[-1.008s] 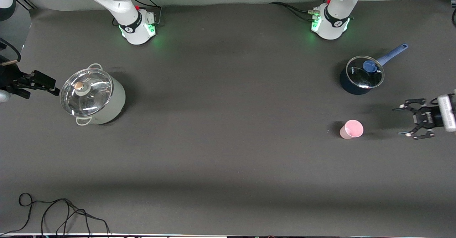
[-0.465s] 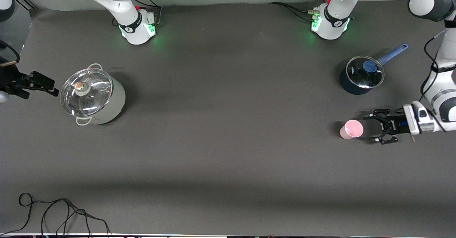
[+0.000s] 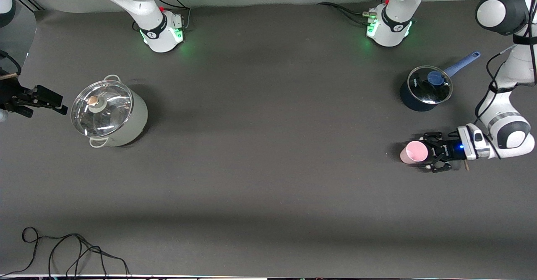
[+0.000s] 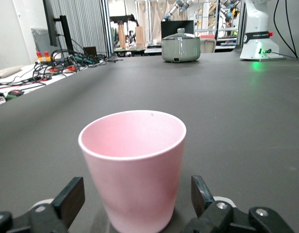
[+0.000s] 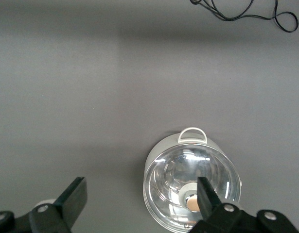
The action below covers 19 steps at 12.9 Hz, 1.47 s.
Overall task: Transfer pink cup from left to right arm
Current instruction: 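Close the left gripper on the pink cup and lift it, then carry the pink cup with the left gripper toward the right gripper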
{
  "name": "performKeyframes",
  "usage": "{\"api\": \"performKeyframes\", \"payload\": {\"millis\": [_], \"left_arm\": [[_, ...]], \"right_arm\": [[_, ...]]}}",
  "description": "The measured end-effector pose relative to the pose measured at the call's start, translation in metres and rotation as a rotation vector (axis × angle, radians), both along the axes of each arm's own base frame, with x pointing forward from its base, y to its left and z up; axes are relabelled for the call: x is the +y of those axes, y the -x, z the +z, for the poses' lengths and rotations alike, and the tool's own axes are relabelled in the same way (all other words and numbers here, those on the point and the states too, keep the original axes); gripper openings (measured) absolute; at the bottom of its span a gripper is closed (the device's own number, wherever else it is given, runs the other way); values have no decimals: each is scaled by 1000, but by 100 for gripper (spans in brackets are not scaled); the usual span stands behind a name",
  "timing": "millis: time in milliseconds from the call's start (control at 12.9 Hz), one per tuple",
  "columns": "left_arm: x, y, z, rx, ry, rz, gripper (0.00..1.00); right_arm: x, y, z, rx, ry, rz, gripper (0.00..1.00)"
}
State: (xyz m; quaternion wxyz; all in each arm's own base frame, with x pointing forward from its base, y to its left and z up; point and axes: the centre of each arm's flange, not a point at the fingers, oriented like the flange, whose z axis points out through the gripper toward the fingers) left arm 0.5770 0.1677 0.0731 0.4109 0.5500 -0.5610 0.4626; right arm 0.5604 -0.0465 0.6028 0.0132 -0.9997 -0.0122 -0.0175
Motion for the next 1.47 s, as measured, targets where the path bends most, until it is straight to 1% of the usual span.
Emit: {"api": "performKeyframes", "payload": {"millis": [233, 310, 388, 465, 543, 620, 853, 1008, 1163, 1240, 1473], "left_arm": [[-17, -2, -11, -13, 42, 7, 97], [-22, -3, -13, -16, 52, 9, 93], [-28, -4, -15, -23, 61, 8, 93], [-35, -7, -15, -30, 69, 8, 85], [-42, -10, -14, -37, 74, 4, 71], [-50, -14, -12, -42, 78, -3, 67], [-71, -31, -1, -76, 84, -36, 67], [-94, -44, 14, -112, 114, -63, 67], [-137, -58, 31, -149, 175, -93, 66], [-165, -66, 40, -164, 205, -89, 66], [-243, -85, 57, -180, 257, -19, 66]], "right_arm": [[-3, 0, 0, -2, -2, -6, 100], [-1, -1, 0, -4, -4, -3, 100], [1, -1, 0, -5, -8, -3, 100], [1, -1, 0, -5, -21, -6, 100], [-2, -1, -1, -4, -38, -17, 100], [-9, -1, -3, -3, -48, -32, 100], [-17, -1, -3, -4, -54, -48, 100], [-14, -1, -2, -6, -54, -42, 100], [-11, -1, 0, -9, -54, -37, 100], [-10, -1, 0, -10, -54, -39, 100], [-9, -1, 5, -17, -54, -53, 100]]}}
